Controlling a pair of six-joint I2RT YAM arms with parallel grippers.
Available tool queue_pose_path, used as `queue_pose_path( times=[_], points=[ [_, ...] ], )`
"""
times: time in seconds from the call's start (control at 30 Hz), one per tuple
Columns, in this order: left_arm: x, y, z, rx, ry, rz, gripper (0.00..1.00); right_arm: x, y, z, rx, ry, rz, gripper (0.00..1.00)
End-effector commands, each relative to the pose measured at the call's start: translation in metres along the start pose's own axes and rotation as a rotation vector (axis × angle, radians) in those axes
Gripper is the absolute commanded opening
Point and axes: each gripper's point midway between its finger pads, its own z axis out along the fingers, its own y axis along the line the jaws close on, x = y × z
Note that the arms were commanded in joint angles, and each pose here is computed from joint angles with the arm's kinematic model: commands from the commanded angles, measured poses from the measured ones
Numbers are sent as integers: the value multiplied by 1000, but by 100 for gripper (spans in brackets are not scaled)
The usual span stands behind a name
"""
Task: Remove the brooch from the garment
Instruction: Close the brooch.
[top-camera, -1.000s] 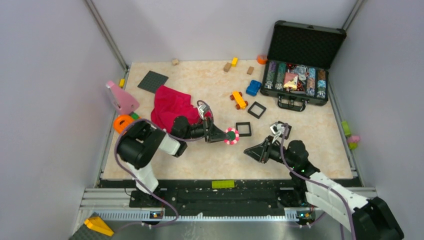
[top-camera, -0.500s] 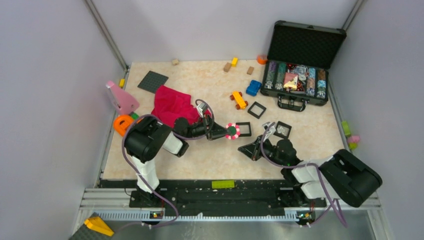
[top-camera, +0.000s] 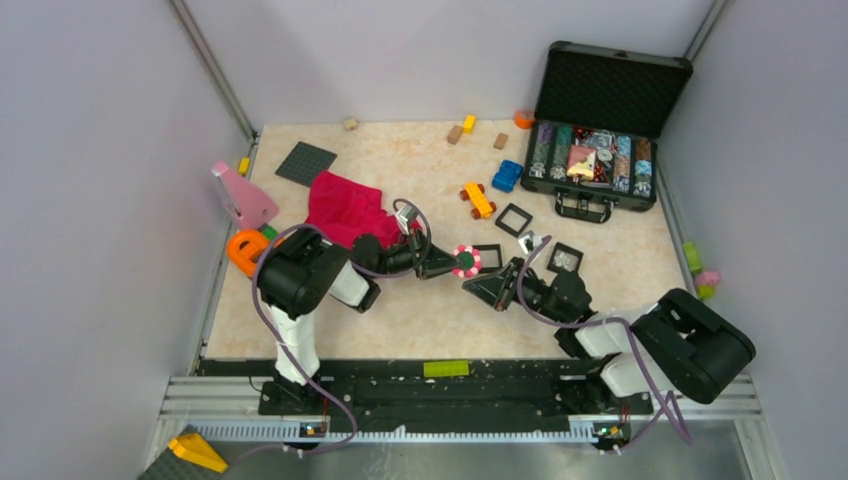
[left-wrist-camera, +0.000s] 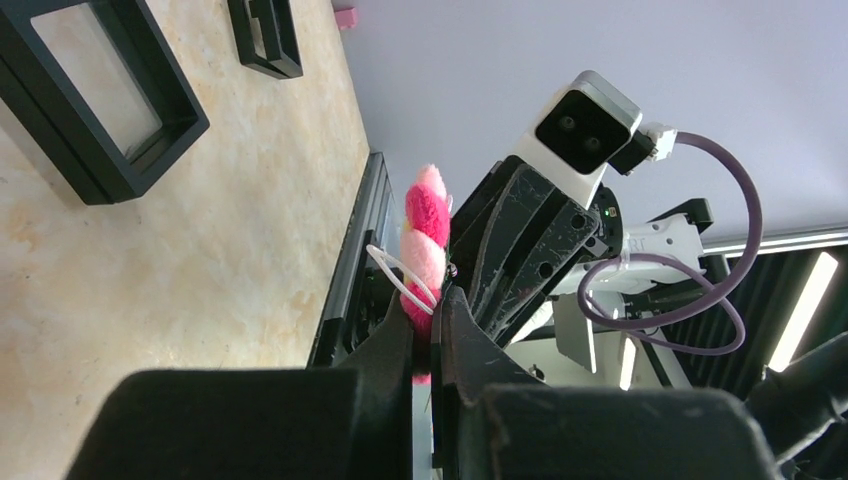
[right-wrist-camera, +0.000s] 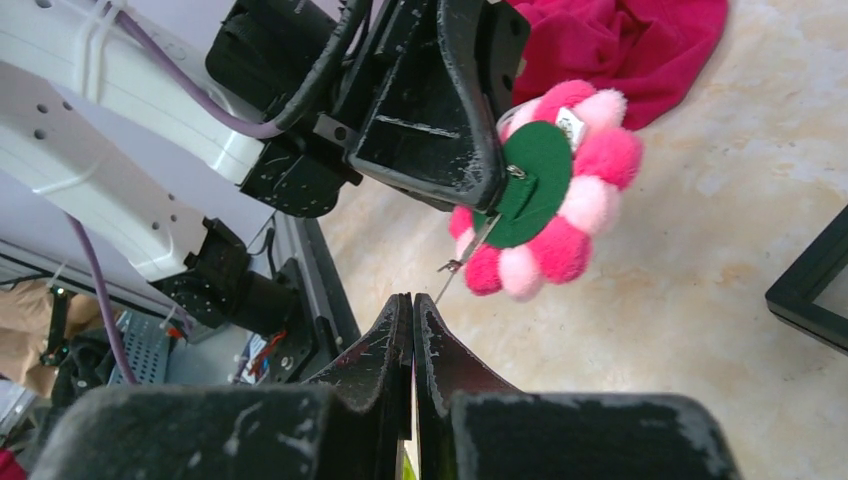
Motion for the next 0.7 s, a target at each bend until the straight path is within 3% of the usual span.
queue_pose_path(
  times=[0.0,0.37,0.67],
  points=[
    [-9,-17,6,83,-19,115,0,-17,27,9,-105,-33,-33,0],
    [-11,-20,8,93,-15,125,0,-12,-15,-15,141,-32,-93,0],
    [-12,-26,10,107,-16,129,0,2,-23,-2,128,1,-63,0]
  ],
)
